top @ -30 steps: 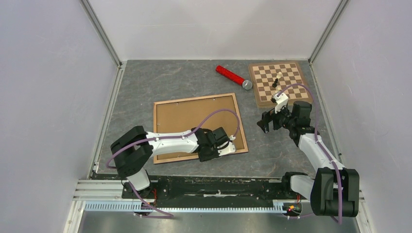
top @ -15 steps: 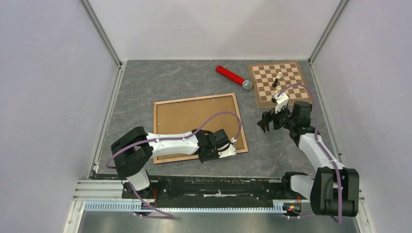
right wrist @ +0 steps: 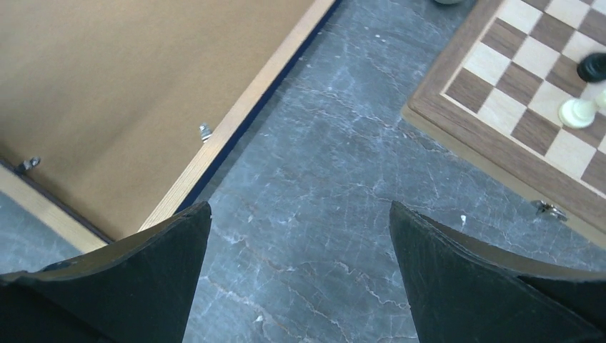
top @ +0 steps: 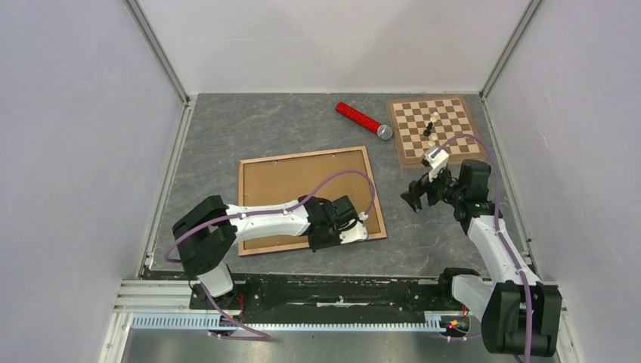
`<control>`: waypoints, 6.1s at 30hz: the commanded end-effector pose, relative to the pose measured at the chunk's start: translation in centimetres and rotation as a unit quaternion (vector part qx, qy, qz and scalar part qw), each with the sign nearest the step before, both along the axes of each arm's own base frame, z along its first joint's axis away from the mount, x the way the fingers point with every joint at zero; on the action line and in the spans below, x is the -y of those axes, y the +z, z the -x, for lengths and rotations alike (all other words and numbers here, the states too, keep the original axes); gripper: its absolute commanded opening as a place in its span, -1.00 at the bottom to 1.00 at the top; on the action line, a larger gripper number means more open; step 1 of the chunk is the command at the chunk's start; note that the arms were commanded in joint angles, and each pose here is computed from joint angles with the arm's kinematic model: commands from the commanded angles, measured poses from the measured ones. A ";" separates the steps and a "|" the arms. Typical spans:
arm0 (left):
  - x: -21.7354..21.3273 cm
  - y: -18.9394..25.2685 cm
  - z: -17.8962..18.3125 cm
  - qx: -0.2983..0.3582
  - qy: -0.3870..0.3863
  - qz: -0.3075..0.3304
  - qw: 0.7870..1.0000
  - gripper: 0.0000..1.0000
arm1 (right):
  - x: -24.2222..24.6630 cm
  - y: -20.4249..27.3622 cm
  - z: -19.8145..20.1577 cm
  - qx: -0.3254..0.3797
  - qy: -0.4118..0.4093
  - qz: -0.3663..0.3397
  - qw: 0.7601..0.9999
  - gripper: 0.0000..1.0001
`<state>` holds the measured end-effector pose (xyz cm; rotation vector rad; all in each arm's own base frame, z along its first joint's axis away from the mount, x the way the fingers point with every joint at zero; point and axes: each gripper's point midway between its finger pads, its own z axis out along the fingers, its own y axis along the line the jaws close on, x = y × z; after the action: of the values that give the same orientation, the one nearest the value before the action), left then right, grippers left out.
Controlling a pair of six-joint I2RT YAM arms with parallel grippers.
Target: Put the photo into the frame
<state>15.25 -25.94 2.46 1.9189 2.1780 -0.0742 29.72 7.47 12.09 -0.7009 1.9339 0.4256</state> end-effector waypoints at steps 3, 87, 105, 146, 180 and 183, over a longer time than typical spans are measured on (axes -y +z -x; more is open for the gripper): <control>2.7 4.9 -0.1 -0.057 -0.035 0.056 0.996 -0.95 | -2.0 4.0 2.6 0.079 0.127 0.034 0.988 0.96; 5.6 12.1 -1.2 -0.192 -0.028 0.084 0.977 -0.95 | -8.9 0.0 7.5 0.324 0.182 0.353 0.858 -0.73; -0.2 22.9 -9.3 0.004 0.049 0.187 0.981 0.43 | -13.0 7.5 8.1 0.291 0.237 0.287 0.881 -1.00; -3.6 33.5 -8.1 0.177 -0.030 0.213 0.960 0.83 | -16.4 18.7 5.3 0.205 0.276 0.200 0.918 -1.00; -2.1 30.4 -9.8 0.246 -0.135 0.190 0.941 0.83 | -15.5 19.6 5.0 0.181 0.266 0.148 0.935 -1.00; -1.9 29.7 -10.4 0.262 -0.150 0.184 0.935 0.84 | -15.4 19.6 5.1 0.178 0.269 0.142 0.936 -1.00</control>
<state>24.29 -23.32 30.83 1.7812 1.5574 -0.0960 24.95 22.07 27.53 -1.5291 1.5179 0.2275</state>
